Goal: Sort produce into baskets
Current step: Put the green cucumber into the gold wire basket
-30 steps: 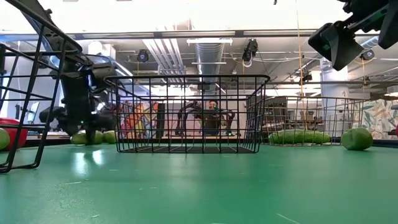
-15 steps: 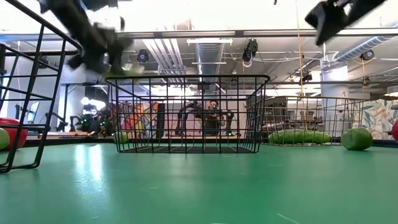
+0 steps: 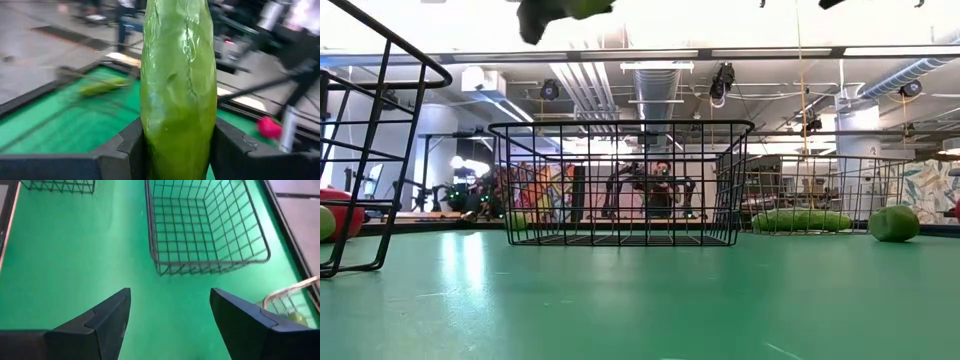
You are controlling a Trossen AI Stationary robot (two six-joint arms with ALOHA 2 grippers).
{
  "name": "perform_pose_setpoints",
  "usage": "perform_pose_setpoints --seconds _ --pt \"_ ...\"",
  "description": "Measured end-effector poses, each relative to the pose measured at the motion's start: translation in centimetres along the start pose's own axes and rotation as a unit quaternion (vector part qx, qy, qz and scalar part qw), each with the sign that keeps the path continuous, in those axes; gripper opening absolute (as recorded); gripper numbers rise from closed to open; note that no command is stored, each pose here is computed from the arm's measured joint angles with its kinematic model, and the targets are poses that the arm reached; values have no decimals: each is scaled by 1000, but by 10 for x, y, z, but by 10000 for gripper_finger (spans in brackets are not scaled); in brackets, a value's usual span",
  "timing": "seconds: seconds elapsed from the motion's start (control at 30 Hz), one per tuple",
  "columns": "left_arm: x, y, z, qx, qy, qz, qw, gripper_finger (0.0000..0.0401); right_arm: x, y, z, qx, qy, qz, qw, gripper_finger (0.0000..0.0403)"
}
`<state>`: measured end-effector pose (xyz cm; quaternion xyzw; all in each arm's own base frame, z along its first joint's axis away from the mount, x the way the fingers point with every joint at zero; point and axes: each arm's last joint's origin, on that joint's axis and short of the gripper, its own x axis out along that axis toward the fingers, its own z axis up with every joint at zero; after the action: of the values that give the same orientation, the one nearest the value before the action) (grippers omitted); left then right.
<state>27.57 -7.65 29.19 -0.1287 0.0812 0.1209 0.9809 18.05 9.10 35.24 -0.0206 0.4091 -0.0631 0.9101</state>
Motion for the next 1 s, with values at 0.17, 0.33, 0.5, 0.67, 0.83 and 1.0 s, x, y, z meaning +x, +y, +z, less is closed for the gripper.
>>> perform_pose_setpoints --seconds 0.17,0.33,0.5,0.67,0.83,1.0 --pt "26 -39 -21 63 51 -55 995 145 -5 25 -18 19 18 13 1000 240" --pt "51 -77 -30 132 146 -48 979 146 0 52 -29 28 33 19 999 223" --pt "80 -107 -49 169 218 -32 961 146 4 74 -41 20 64 3 998 210" --pt "111 -130 -74 166 260 -76 948 146 12 96 -55 11 86 -10 996 201" --pt "128 -145 -96 180 306 -86 931 146 30 125 -73 23 91 -26 995 201" --pt "133 -151 -115 166 332 -91 924 149 57 156 -88 30 81 -41 995 201"
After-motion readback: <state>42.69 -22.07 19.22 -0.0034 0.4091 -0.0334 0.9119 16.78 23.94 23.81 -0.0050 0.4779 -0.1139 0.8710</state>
